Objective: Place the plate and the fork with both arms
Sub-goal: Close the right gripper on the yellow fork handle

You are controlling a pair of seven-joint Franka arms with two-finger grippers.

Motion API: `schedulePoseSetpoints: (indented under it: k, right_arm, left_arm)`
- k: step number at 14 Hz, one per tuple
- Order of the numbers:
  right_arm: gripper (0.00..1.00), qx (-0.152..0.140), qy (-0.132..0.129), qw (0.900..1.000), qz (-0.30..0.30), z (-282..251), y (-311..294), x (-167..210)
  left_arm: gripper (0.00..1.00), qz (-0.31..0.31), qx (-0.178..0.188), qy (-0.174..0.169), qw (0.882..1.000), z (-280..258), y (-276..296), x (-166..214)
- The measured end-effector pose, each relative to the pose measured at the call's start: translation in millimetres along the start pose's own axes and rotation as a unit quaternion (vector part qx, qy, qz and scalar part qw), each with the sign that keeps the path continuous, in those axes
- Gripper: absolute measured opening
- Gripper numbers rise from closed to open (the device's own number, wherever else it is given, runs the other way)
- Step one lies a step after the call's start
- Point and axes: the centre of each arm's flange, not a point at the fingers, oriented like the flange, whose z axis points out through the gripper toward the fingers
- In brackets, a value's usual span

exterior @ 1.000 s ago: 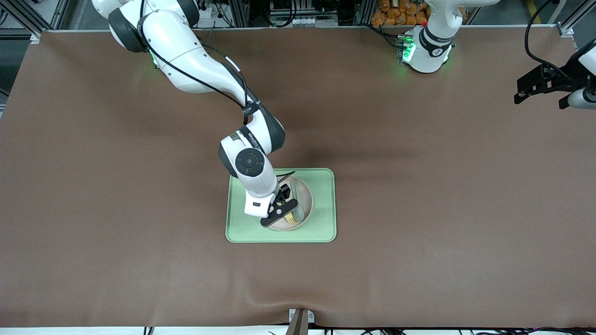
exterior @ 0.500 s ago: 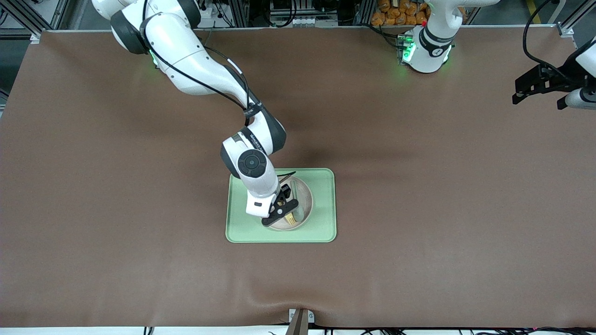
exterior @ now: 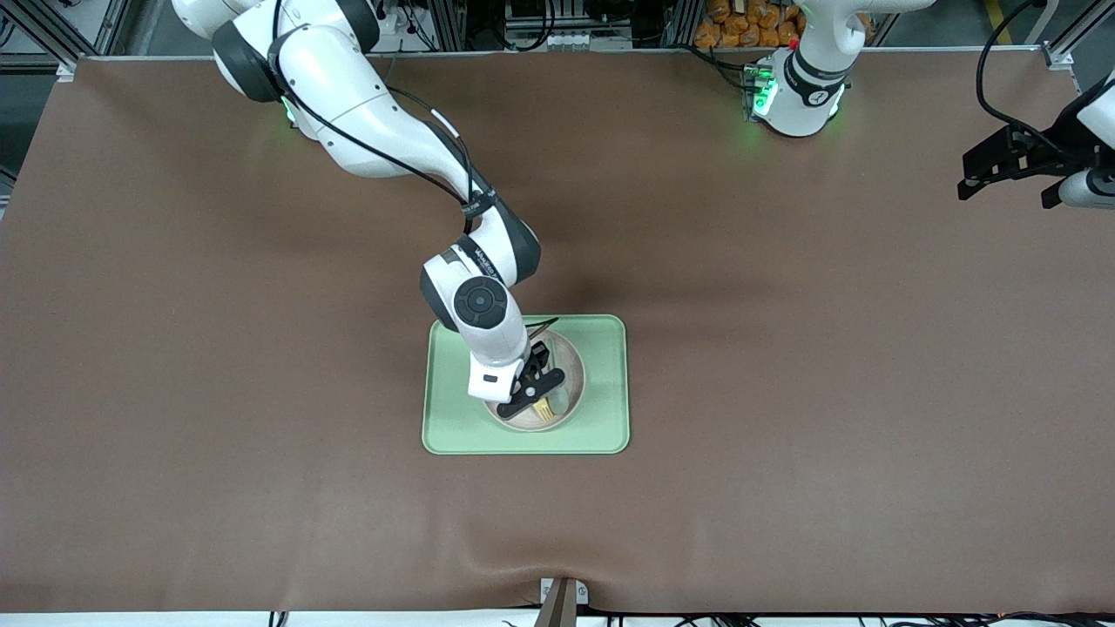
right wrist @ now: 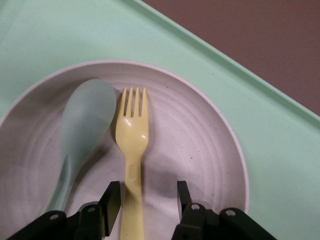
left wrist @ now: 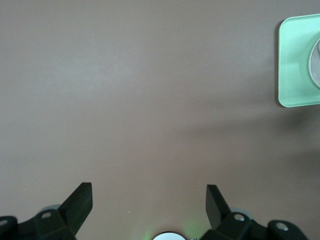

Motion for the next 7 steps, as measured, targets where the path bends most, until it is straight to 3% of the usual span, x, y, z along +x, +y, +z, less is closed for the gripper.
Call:
schedulePoseSetpoints:
  k: [4, 6, 7]
  right_arm:
    - [0.53, -0.002, -0.001, 1.0, -0.002, 5.7, 0.2, -1.1]
    - [0.48, -0.002, 0.0, 1.0, -0.002, 5.3, -0.3, -0.8]
    - [0.38, -0.002, 0.001, 1.0, -0.002, 4.5, -0.7, -0.2]
  left_arm:
    - [1.0, 0.0, 0.0, 0.003, 1.0, 0.0, 2.3, 1.1]
    - [1.0, 0.001, 0.0, 0.002, 1.0, 0.3, 3.2, 1.4]
    - [1.0, 0.001, 0.0, 0.002, 1.0, 0.6, 3.3, 1.6]
